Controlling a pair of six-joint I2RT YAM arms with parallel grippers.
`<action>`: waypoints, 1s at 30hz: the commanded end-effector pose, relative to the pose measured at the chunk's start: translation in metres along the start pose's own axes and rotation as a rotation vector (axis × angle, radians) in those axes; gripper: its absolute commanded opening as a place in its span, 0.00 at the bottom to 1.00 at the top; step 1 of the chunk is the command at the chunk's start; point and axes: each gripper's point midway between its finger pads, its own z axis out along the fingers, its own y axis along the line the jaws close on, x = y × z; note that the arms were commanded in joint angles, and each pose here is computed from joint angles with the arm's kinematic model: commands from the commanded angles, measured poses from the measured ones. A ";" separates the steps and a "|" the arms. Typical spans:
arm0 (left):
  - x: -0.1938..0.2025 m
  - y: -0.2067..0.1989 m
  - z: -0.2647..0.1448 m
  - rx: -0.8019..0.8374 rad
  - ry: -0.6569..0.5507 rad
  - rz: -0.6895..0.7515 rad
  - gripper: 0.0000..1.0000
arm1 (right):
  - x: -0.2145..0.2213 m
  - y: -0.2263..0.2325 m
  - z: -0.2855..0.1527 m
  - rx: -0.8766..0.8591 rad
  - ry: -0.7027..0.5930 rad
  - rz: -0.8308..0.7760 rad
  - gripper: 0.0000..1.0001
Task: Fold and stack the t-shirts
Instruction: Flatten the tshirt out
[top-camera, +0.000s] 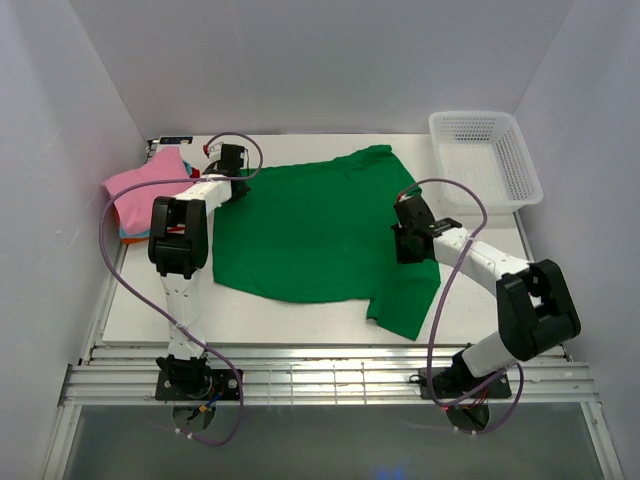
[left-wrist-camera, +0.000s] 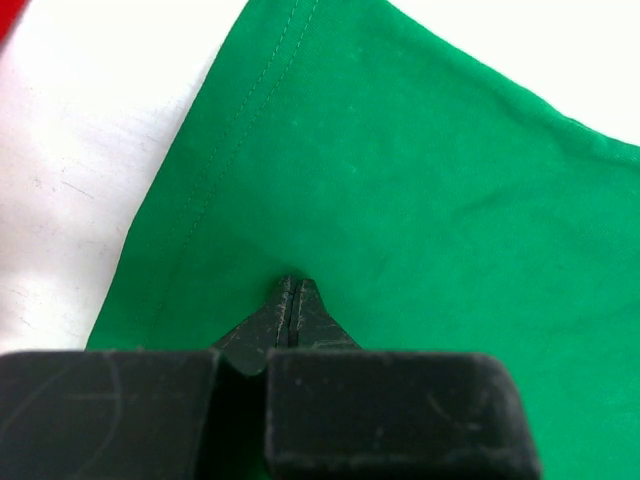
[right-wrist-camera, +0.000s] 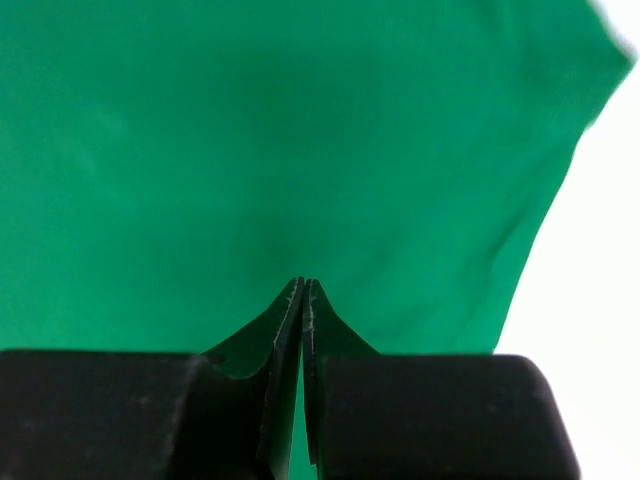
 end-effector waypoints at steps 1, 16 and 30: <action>-0.001 0.007 -0.017 0.006 0.029 0.004 0.00 | 0.029 -0.002 -0.020 0.031 0.015 0.059 0.08; 0.005 0.002 -0.024 0.031 0.040 -0.001 0.00 | 0.100 0.000 -0.031 0.041 0.094 0.077 0.08; 0.004 0.001 -0.026 0.042 0.036 -0.002 0.00 | 0.143 -0.006 -0.036 0.103 0.167 0.095 0.08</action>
